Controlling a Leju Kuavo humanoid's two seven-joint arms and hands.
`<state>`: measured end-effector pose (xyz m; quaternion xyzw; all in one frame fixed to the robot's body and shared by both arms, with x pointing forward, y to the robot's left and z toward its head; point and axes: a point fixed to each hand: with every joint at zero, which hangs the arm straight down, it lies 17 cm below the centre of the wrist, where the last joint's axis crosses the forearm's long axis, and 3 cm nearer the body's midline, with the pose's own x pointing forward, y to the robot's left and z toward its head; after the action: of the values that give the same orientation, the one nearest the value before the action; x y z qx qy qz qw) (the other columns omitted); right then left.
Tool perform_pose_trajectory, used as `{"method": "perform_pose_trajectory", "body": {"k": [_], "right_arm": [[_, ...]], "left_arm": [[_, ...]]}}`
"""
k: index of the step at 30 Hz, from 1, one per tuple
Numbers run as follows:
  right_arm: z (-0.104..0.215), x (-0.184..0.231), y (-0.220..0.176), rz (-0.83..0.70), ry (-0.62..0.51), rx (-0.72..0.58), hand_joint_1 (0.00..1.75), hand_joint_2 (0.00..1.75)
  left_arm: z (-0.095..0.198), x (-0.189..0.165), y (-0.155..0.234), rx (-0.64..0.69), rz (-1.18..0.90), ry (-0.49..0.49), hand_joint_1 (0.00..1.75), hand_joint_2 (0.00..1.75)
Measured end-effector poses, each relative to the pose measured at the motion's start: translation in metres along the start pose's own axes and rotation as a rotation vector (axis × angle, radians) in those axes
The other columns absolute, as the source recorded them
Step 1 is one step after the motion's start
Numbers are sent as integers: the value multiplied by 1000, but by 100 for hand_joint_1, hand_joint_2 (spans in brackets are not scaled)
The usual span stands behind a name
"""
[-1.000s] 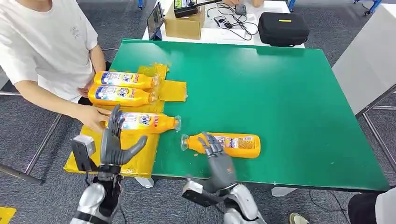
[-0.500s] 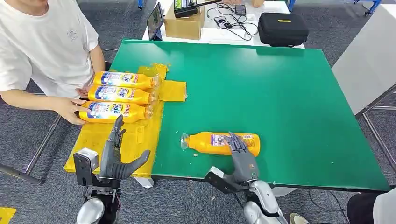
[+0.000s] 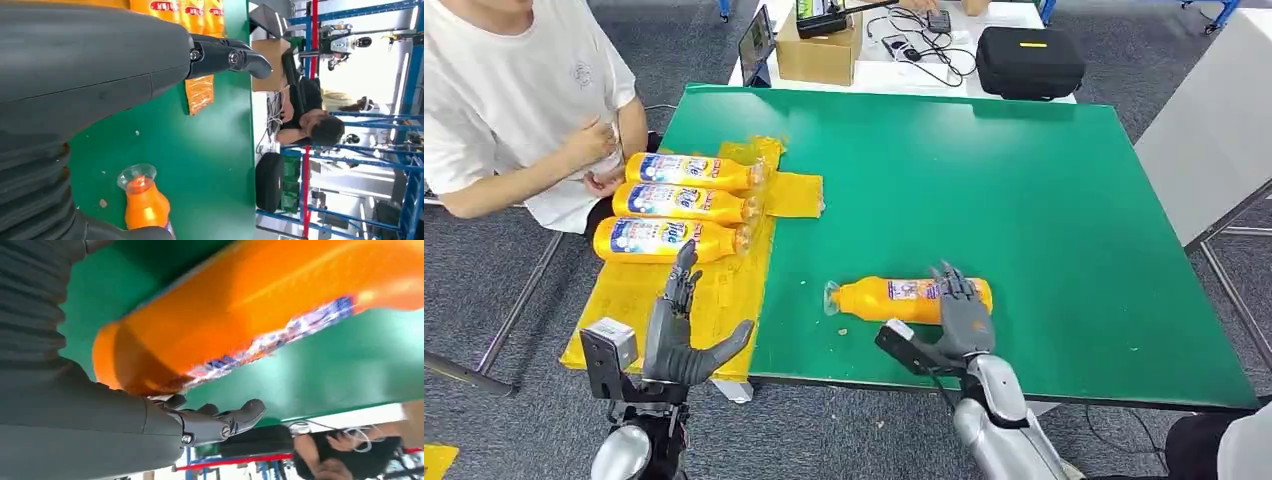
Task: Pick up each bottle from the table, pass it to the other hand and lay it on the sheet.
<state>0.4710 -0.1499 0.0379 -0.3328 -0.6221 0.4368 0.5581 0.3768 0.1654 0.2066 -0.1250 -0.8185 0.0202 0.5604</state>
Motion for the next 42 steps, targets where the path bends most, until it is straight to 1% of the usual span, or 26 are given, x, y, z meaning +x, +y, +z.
{"method": "perform_pose_trajectory", "body": {"k": [4, 10, 14, 19, 21, 22, 23, 28, 30, 38, 42], "right_arm": [[-9, -8, -6, 19, 15, -2, 0, 175], [-12, -14, -6, 33, 28, 7, 0, 175], [-19, -19, -7, 76, 48, 24, 0, 175], [-28, -29, -8, 125, 97, 69, 0, 175], [-29, -36, -3, 139, 121, 107, 0, 175], [-30, -39, 0, 142, 132, 127, 82, 175], [-31, -42, 0, 147, 137, 140, 175, 175], [-38, -61, 11, 162, 178, 252, 175, 175], [-43, -67, 11, 162, 178, 286, 175, 175], [-51, -80, 7, 173, 191, 323, 175, 175], [-53, -83, 9, 218, 186, 391, 175, 175]], "left_arm": [[-1, 0, -2, -5, 0, 1, 0, 175], [-1, 0, -3, -9, -4, 2, 0, 175], [-5, 1, -3, -14, -13, 2, 0, 175], [-7, 2, -4, -19, -25, -1, 0, 175], [-7, 1, -5, -22, -30, 2, 0, 175], [-7, 1, -5, -23, -30, 3, 0, 175], [-8, 1, -5, -24, -30, 3, 0, 175], [-16, 3, -8, -40, -25, -1, 0, 175], [-21, 0, -13, -56, -7, 4, 0, 175], [-28, -8, -21, -80, 9, 21, 0, 175], [-35, -13, -29, -103, 18, 33, 0, 175]]}}
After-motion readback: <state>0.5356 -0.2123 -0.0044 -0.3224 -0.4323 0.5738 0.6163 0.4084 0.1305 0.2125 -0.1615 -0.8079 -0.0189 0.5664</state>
